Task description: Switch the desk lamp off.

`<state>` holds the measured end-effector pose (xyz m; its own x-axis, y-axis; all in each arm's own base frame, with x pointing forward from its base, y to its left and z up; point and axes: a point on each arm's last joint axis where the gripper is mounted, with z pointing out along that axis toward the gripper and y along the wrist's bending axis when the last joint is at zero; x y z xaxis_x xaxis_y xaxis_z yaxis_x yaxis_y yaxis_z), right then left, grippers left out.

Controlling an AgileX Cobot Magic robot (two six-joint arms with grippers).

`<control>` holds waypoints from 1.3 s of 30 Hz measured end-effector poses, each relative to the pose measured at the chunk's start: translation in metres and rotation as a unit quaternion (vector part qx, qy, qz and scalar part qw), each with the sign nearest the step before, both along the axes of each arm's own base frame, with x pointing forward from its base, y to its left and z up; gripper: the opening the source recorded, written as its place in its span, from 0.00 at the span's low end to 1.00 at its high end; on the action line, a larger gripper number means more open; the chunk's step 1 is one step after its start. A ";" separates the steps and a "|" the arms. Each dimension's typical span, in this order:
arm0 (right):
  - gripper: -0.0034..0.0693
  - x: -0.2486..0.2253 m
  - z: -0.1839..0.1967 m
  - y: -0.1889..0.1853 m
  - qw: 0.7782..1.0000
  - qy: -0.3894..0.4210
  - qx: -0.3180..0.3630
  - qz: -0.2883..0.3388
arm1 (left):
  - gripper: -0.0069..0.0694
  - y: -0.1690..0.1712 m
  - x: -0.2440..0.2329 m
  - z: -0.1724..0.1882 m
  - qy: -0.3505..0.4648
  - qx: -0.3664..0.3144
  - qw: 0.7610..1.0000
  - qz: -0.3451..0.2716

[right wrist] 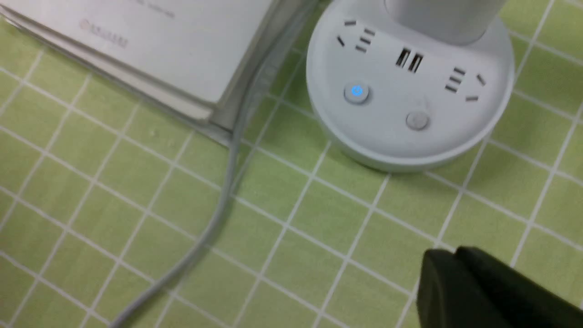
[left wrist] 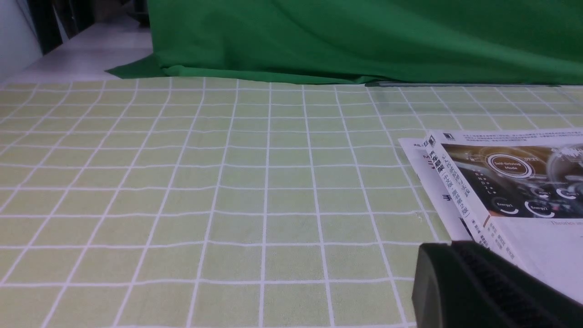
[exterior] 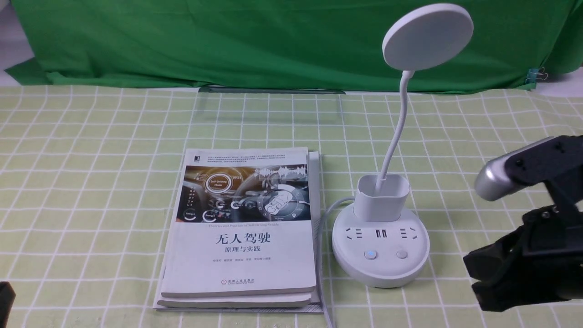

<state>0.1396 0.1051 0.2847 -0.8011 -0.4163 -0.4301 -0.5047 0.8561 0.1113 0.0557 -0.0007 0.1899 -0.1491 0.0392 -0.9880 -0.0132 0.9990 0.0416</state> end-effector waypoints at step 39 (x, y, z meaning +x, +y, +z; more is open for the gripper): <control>0.09 -0.086 -0.105 -0.100 0.884 -0.418 0.050 -0.201 | 0.09 0.000 0.000 0.000 0.000 0.000 1.000 0.000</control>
